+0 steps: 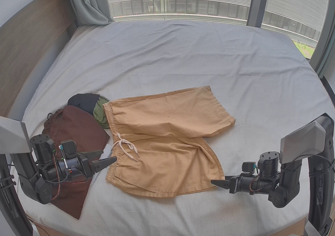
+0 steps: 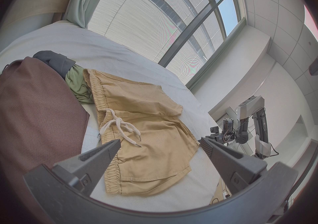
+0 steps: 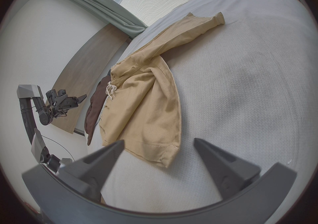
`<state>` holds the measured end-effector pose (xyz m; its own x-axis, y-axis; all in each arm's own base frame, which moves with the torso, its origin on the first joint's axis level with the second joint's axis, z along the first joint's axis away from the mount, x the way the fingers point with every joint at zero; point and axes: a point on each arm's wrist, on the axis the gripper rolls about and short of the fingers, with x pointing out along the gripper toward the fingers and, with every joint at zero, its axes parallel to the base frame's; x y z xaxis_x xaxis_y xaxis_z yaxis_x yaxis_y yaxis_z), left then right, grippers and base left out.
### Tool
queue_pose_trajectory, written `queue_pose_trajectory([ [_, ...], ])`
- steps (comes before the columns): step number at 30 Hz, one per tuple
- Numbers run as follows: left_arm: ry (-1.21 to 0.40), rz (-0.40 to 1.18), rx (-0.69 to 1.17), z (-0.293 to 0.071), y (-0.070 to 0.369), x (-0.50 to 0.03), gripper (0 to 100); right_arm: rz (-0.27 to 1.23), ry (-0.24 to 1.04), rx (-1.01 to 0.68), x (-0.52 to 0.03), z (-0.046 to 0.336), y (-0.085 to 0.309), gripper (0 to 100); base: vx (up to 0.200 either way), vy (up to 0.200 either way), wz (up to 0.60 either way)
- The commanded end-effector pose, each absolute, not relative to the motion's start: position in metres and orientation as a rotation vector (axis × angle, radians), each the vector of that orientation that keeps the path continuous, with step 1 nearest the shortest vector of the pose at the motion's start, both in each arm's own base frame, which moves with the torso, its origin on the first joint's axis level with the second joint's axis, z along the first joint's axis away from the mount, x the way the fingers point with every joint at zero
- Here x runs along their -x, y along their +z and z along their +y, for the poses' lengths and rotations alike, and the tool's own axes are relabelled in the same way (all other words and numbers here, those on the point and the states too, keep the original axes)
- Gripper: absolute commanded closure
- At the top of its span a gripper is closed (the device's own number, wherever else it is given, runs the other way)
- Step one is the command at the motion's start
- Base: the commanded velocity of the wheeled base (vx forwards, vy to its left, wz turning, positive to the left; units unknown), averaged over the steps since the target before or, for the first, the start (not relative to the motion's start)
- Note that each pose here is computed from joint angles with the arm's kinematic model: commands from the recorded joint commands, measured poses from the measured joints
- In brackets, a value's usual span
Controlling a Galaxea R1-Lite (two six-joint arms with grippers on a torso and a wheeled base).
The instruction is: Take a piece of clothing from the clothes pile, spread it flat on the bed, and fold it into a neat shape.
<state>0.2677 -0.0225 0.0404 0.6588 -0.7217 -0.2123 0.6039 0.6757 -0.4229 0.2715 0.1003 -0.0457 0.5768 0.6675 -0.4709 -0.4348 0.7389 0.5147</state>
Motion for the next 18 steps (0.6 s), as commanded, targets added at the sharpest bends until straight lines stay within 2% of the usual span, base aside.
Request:
queue_pose_trajectory([
  [1, -0.766, 0.385, 0.333, -0.022, 0.040, -0.268, 0, 0.701, 0.662, -0.365, -0.271, 0.100, -0.046, 100, 0.000, 0.000, 0.00],
  [10, -0.769, 0.385, 0.333, -0.023, 0.040, -0.268, 0, 0.687, 0.634, -0.331, -0.273, 0.096, -0.048, 100, 0.000, 0.000, 0.00],
  [18, -0.773, 0.389, 0.333, -0.024, 0.039, -0.267, 0, 0.583, 0.561, -0.302, -0.290, 0.070, -0.036, 100, 0.000, 0.000, 0.00],
])
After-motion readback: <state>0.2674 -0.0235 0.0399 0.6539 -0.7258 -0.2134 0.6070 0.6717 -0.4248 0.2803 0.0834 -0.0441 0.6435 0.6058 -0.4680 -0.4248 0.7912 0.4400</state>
